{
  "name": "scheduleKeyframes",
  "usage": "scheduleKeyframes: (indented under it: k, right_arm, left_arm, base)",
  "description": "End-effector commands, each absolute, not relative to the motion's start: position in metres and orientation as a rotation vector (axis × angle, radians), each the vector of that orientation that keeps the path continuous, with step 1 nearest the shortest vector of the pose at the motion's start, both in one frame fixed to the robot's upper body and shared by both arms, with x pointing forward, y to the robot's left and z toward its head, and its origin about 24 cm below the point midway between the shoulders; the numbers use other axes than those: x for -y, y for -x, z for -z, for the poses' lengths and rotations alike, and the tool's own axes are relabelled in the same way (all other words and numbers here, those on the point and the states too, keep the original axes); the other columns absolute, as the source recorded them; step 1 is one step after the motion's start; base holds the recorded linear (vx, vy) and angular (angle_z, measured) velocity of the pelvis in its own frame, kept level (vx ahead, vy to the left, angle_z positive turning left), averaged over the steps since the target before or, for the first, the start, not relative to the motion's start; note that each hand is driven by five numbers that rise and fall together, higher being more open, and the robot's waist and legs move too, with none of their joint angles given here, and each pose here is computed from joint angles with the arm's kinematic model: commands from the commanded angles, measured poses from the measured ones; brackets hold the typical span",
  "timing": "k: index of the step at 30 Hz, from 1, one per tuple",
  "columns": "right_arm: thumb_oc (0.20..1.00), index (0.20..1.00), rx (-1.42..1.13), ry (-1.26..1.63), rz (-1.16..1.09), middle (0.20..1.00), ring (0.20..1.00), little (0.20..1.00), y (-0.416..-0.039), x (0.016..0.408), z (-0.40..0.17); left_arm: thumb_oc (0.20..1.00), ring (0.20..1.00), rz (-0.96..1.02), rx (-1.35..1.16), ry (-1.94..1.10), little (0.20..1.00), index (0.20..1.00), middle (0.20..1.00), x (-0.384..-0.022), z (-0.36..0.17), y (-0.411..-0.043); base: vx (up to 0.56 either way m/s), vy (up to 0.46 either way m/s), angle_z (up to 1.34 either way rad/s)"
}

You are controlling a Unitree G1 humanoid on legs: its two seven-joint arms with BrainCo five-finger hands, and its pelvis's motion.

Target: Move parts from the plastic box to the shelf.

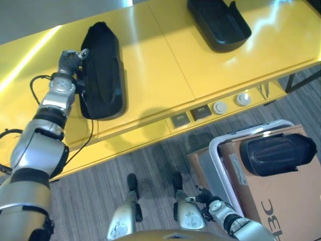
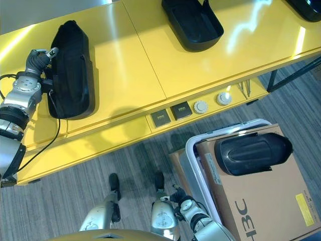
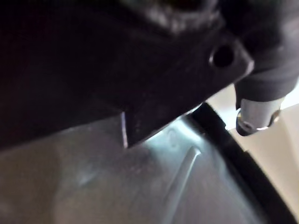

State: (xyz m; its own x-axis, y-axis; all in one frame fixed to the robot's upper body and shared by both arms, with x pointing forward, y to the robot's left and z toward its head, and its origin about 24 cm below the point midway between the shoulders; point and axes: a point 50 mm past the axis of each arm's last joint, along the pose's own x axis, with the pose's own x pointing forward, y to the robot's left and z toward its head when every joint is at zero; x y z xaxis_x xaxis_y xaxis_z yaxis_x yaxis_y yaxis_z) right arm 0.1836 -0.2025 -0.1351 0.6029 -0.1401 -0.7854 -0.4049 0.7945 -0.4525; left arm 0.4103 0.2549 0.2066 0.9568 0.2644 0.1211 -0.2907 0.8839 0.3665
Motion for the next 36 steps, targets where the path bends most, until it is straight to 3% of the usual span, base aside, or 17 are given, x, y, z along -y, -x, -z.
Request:
scheduleKeyframes:
  k: [1,9,15,21,24,27,28,36]
  right_arm:
    - [1.0,1.0,-0.966,0.624,-0.17,1.0,1.0,1.0,-0.177,0.192,0.141]
    - [1.0,1.0,-0.983,0.632,-0.179,1.0,1.0,1.0,-0.173,0.191,0.143]
    - [1.0,1.0,-1.001,0.639,-0.145,1.0,1.0,1.0,-0.17,0.199,0.143]
    - [1.0,1.0,-1.047,0.656,-0.135,1.0,1.0,1.0,-0.156,0.21,0.147]
    - [1.0,1.0,-1.036,0.606,-0.114,1.0,1.0,1.0,-0.148,0.206,0.15]
    - [1.0,1.0,-1.041,0.592,-0.118,1.0,1.0,1.0,-0.142,0.203,0.152]
    - [1.0,1.0,-1.051,0.579,-0.124,1.0,1.0,1.0,-0.136,0.2,0.155]
    - [1.0,1.0,-1.059,0.567,-0.121,1.0,1.0,1.0,-0.129,0.199,0.157]
  left_arm:
    - [1.0,1.0,-0.331,0.11,-0.373,1.0,1.0,1.0,-0.243,-0.233,-0.419]
    - [1.0,1.0,-0.38,0.074,-0.273,1.0,1.0,1.0,-0.241,-0.214,-0.418]
    - [1.0,1.0,-0.358,0.208,-0.043,1.0,1.0,1.0,-0.223,-0.204,-0.411]
    - [1.0,1.0,-0.199,0.307,0.086,1.0,1.0,1.0,-0.195,-0.159,-0.364]
    - [1.0,1.0,-0.13,0.337,0.078,1.0,1.0,1.0,-0.191,-0.124,-0.304]
    - [0.307,0.307,-0.108,0.346,0.053,0.307,0.307,0.307,-0.195,-0.116,-0.282]
    - [0.2,0.2,-0.103,0.359,0.063,0.2,0.2,0.2,-0.196,-0.113,-0.267]
    - [0.2,0.2,0.106,0.34,-0.121,0.2,0.2,0.2,-0.188,-0.108,-0.233]
  base:
    - [0.0,0.0,0.0]
    - [0.02,-0.008,0.0]
    - [0.01,-0.014,0.03]
    - [-0.01,-0.023,0.21]
    - [-0.03,-0.037,0.21]
    - [-0.01,-0.011,0.12]
    - [-0.01,-0.021,0.06]
    - [0.0,-0.005,0.0]
